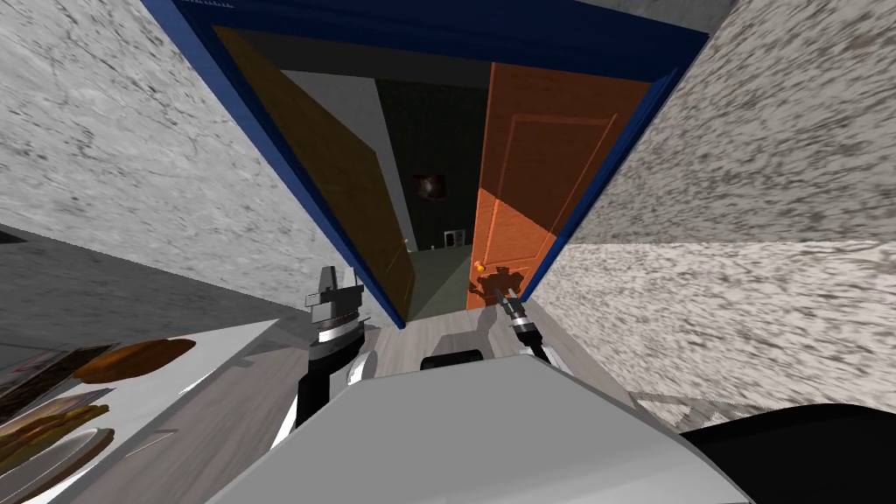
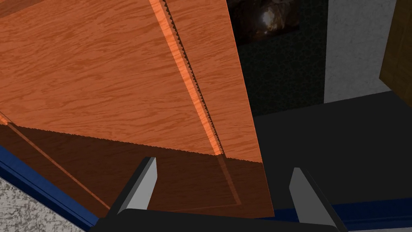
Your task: Push the door open
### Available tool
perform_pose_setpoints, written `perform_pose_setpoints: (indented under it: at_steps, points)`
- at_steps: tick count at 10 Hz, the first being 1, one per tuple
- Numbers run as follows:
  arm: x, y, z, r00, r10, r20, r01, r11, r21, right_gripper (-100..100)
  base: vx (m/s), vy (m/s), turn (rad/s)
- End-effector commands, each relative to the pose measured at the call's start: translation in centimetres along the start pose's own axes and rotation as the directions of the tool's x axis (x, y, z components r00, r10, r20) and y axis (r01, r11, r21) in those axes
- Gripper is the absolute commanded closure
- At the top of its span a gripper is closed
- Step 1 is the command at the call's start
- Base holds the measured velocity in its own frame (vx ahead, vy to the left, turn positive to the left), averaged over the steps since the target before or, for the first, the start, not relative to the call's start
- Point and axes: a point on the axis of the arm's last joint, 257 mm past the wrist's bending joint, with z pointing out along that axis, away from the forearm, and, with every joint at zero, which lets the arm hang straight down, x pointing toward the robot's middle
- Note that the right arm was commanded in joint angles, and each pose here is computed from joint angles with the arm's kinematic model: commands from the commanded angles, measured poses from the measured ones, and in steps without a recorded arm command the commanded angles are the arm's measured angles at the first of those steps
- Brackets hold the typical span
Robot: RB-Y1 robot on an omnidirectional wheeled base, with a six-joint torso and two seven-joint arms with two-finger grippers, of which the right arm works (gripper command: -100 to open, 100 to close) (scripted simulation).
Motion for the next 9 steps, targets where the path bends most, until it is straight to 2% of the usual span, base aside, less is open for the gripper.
perform_pose_setpoints:
  at_steps: [1, 5, 9]
  points:
    - [0.8, -0.5, -0.39, 0.999, -0.028, -0.016, 0.028, 1.000, 0.006, -100, 0.054, -0.012, 0.034]
    - [3.2, -2.2, -1.66, 0.992, -0.109, -0.070, 0.110, 0.994, 0.020, -100, 0.090, -0.024, 0.043]
    - [5.3, -3.5, -2.96, 0.977, -0.176, -0.121, 0.180, 0.983, 0.027, -100, 0.095, -0.022, 0.040]
